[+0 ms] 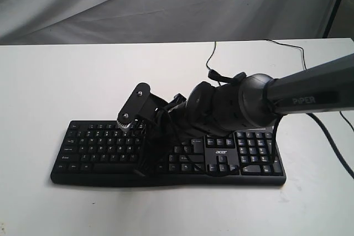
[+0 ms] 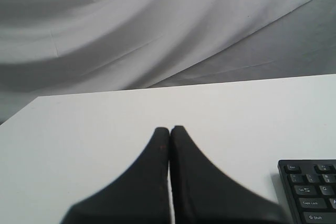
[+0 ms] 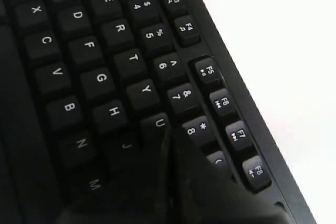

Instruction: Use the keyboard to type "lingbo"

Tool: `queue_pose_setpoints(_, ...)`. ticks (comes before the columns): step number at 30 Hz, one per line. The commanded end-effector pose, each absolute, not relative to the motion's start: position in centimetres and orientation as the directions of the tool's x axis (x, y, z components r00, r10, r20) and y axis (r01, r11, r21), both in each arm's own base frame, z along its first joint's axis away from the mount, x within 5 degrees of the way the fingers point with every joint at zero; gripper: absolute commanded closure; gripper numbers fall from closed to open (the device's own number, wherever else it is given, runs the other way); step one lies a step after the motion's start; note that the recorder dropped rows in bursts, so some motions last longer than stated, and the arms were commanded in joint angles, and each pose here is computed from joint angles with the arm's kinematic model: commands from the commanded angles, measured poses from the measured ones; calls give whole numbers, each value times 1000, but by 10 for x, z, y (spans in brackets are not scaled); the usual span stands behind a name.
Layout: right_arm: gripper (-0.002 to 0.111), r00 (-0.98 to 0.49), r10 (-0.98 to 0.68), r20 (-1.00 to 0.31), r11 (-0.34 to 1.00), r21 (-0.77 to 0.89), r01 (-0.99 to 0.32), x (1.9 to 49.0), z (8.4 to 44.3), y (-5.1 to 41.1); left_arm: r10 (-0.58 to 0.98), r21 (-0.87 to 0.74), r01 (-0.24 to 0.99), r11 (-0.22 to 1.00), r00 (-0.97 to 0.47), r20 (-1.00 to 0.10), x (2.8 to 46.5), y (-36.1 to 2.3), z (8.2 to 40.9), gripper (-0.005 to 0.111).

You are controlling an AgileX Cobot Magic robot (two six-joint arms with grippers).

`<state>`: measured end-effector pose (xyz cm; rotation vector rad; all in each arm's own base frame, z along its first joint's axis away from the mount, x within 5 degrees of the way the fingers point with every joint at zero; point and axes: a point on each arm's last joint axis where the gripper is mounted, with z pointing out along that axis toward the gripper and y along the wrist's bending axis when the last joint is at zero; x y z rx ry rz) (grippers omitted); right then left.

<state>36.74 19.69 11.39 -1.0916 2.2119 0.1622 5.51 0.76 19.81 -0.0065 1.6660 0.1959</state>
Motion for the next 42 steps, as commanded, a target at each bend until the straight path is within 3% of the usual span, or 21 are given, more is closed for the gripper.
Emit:
queue_pose_setpoints(1, 108, -429, -666, -610, 644, -179, -744, 369, 115, 197, 109, 121, -116, 986, -108, -988, 56, 7, 197, 106)
queue_pose_setpoints(10, 108, -436, -668, -604, 642, -170, -748, 369, 111, 197, 109, 121, -116, 986, -108, -988, 56, 7, 197, 106)
queue_pose_setpoints(21, 108, -402, -634, -661, 640, -156, -752, 364, 149, 199, 109, 121, -116, 986, -108, -988, 56, 7, 197, 106)
queue_pose_setpoints(34, 108, -368, -658, -657, 575, -122, -809, 345, 148, 226, 109, 121, -116, 986, -108, -988, 56, 7, 197, 106)
queue_pose_setpoints(42, 108, -366, -658, -658, 600, -165, -783, 334, 153, 217, 109, 121, -116, 986, -108, -988, 56, 7, 197, 106)
